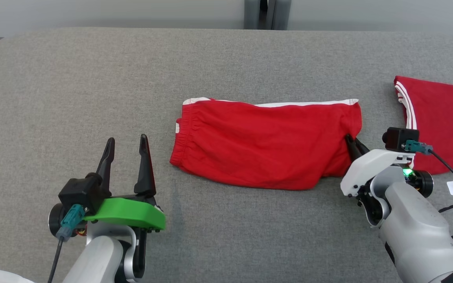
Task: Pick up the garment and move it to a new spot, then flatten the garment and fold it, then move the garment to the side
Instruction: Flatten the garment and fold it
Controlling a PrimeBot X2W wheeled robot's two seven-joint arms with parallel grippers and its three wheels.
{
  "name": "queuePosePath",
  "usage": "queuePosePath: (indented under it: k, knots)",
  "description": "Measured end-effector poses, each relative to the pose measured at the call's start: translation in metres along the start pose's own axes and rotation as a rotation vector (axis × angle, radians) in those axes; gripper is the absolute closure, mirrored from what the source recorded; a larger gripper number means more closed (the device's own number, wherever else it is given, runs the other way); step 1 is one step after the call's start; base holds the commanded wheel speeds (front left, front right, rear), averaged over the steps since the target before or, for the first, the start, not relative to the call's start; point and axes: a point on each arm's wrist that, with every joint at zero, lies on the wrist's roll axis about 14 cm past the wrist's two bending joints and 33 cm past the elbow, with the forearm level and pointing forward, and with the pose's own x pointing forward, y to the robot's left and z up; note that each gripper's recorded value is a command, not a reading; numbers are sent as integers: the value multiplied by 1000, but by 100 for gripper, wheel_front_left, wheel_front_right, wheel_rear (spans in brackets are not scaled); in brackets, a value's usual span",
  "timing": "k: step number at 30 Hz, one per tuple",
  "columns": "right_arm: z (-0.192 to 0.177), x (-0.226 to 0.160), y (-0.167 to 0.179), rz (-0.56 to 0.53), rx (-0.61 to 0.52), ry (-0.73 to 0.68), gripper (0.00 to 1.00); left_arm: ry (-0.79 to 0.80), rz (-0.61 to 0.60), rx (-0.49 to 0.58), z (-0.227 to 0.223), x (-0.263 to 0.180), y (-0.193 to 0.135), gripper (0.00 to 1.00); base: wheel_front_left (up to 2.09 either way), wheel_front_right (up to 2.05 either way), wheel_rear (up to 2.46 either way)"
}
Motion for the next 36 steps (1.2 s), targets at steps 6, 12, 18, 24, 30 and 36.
queuePosePath:
  k: [6, 12, 18, 24, 30, 36]
  knots:
    - [5, 3, 6, 12, -18, -13, 100, 12, 1, 5, -3, -4, 1, 0, 0, 0, 0]
    - [25, 16, 49, 113, -64, -54, 100, 18, 33, 24, -2, -12, 14, 0, 0, 0, 0]
    - [45, 24, 120, 275, -101, -84, 100, 5, 93, 31, 4, -24, 34, 0, 0, 0, 0]
    - [39, 26, 180, 425, -130, -40, 100, -4, 149, 20, 7, -38, 49, 0, 0, 0, 0]
    - [12, 24, 226, 544, -126, 52, 100, -10, 212, 14, 10, -52, 67, 0, 0, 0, 0]
    - [-18, 26, 245, 590, -150, 139, 100, -10, 267, 10, 9, -62, 82, 0, 0, 0, 0]
